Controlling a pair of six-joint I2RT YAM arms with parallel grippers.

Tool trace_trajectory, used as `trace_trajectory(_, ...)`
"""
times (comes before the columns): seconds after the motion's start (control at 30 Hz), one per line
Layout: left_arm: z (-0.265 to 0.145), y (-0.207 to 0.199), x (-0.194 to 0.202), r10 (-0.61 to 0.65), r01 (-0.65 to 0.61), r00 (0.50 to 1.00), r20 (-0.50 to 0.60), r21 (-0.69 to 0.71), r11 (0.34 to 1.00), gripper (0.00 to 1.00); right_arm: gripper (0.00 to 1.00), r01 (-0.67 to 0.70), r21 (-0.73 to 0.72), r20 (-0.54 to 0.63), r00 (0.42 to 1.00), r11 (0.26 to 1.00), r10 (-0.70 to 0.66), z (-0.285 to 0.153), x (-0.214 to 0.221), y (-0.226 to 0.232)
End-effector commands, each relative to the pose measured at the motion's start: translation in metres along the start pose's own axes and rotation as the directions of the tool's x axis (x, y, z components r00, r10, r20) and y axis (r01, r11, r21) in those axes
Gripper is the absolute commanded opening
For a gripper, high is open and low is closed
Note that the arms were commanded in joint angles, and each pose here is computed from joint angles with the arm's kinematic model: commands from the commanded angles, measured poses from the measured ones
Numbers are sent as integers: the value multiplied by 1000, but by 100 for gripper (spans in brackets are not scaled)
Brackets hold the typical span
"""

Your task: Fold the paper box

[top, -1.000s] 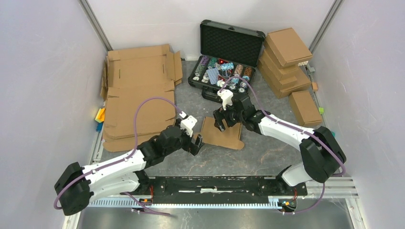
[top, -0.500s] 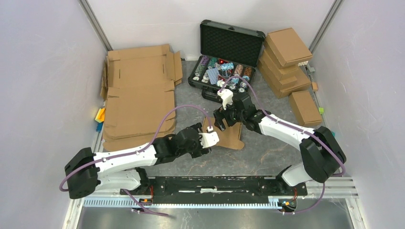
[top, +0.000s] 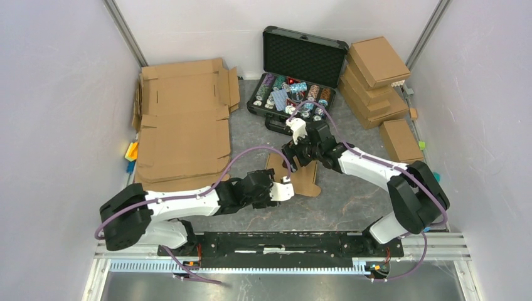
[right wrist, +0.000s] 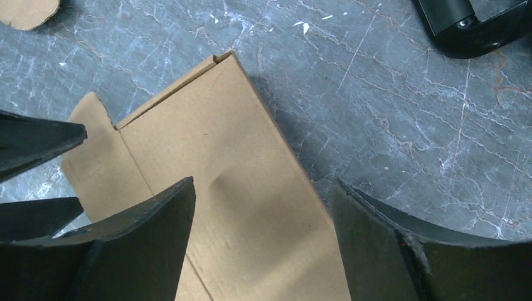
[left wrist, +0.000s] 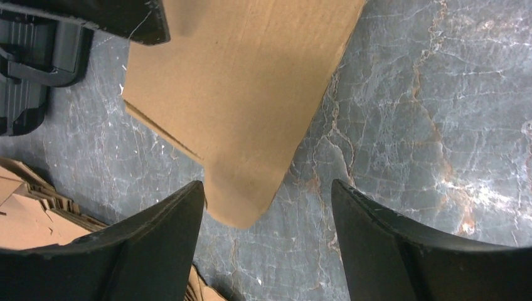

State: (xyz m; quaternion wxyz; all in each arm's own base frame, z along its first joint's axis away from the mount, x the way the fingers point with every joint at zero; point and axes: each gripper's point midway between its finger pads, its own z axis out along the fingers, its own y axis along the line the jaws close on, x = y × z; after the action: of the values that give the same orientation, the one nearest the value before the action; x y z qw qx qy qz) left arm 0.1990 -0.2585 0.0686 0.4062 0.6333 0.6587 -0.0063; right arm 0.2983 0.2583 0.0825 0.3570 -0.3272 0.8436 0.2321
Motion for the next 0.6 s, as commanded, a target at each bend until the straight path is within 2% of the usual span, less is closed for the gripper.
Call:
trace_trajectory(0.0,9,22,-36,32,-27,996,83,-70,997,79,82,3,-22,35,999,1000,-3,3,-17,-4)
trace_trajectory(0.2,21,20,-54,16,-7,988,151,-61,998,68,75,-30,24,-6,1000,999,31,-2,-2,-18)
trace_trajectory(0.57,43,-7,-91,27,-41,959,281,42,998,61,69,-65,157,-24,997,986,70,-31,34,-35)
